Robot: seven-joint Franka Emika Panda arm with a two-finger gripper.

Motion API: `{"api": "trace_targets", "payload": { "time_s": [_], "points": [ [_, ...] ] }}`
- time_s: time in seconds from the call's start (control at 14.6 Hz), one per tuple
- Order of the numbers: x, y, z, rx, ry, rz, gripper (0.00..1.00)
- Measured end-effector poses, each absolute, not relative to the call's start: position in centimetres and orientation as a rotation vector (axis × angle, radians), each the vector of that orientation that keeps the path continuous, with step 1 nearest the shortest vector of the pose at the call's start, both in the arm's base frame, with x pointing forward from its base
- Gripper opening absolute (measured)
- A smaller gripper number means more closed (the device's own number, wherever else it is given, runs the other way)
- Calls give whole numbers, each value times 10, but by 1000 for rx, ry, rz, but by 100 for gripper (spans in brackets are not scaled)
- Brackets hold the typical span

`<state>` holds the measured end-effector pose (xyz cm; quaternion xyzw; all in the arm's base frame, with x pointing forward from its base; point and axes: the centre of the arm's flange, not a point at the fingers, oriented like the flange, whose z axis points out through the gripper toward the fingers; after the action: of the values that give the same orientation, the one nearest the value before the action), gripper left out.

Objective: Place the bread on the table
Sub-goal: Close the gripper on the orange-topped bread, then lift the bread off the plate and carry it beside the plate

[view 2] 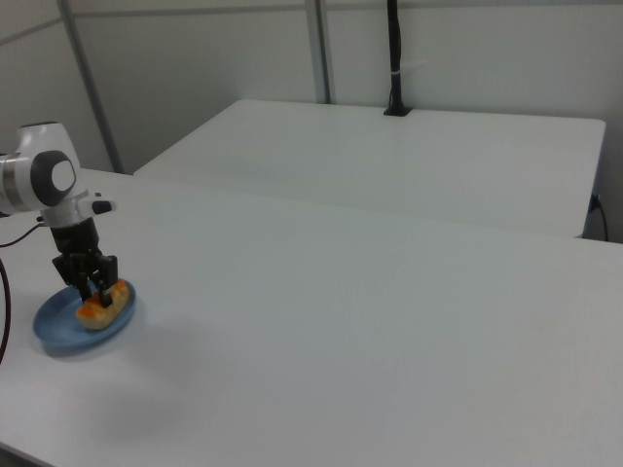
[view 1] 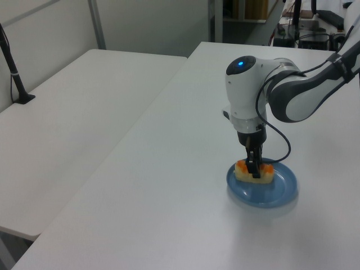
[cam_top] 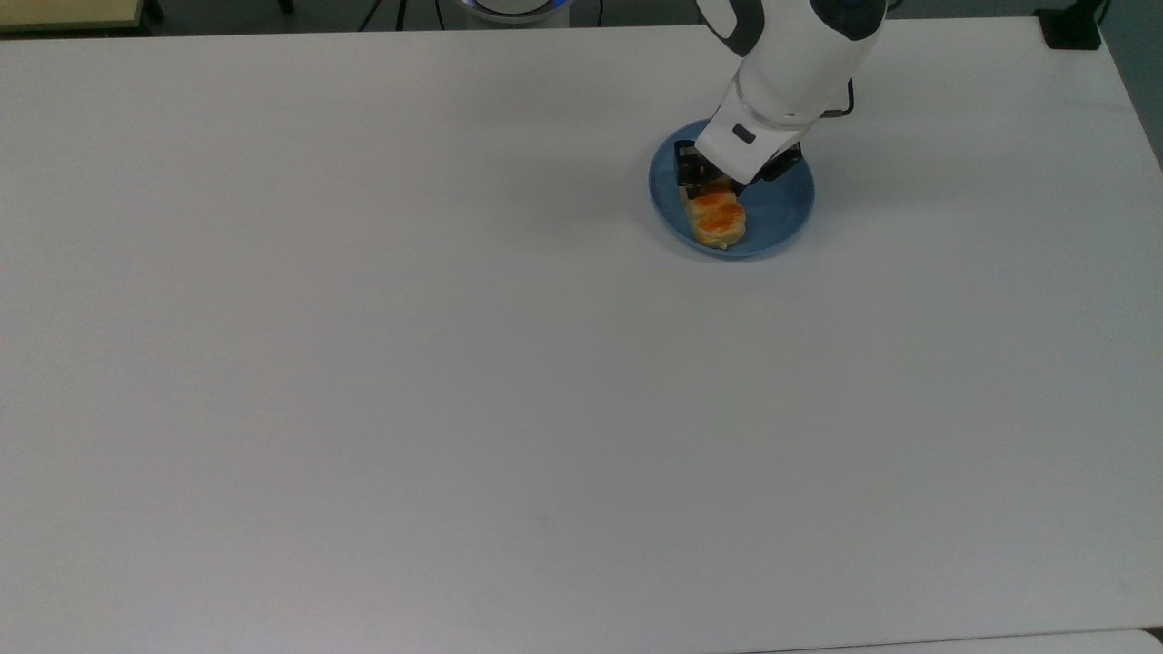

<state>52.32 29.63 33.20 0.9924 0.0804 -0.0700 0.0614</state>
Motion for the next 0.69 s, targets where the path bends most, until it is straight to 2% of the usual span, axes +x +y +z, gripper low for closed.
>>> {"api": "trace_targets", "payload": {
  "time_s": [0.14, 0.21, 0.34, 0.41, 0.69],
  "points": [
    [519, 304, 332, 3003, 266, -212, 47],
    [518, 307, 333, 3004, 273, -210, 35],
    [520, 307, 339, 3009, 271, -198, 33],
    [522, 306, 346, 3011, 266, -194, 27],
    [538, 287, 402, 3013, 242, -197, 24]
  ]
}}
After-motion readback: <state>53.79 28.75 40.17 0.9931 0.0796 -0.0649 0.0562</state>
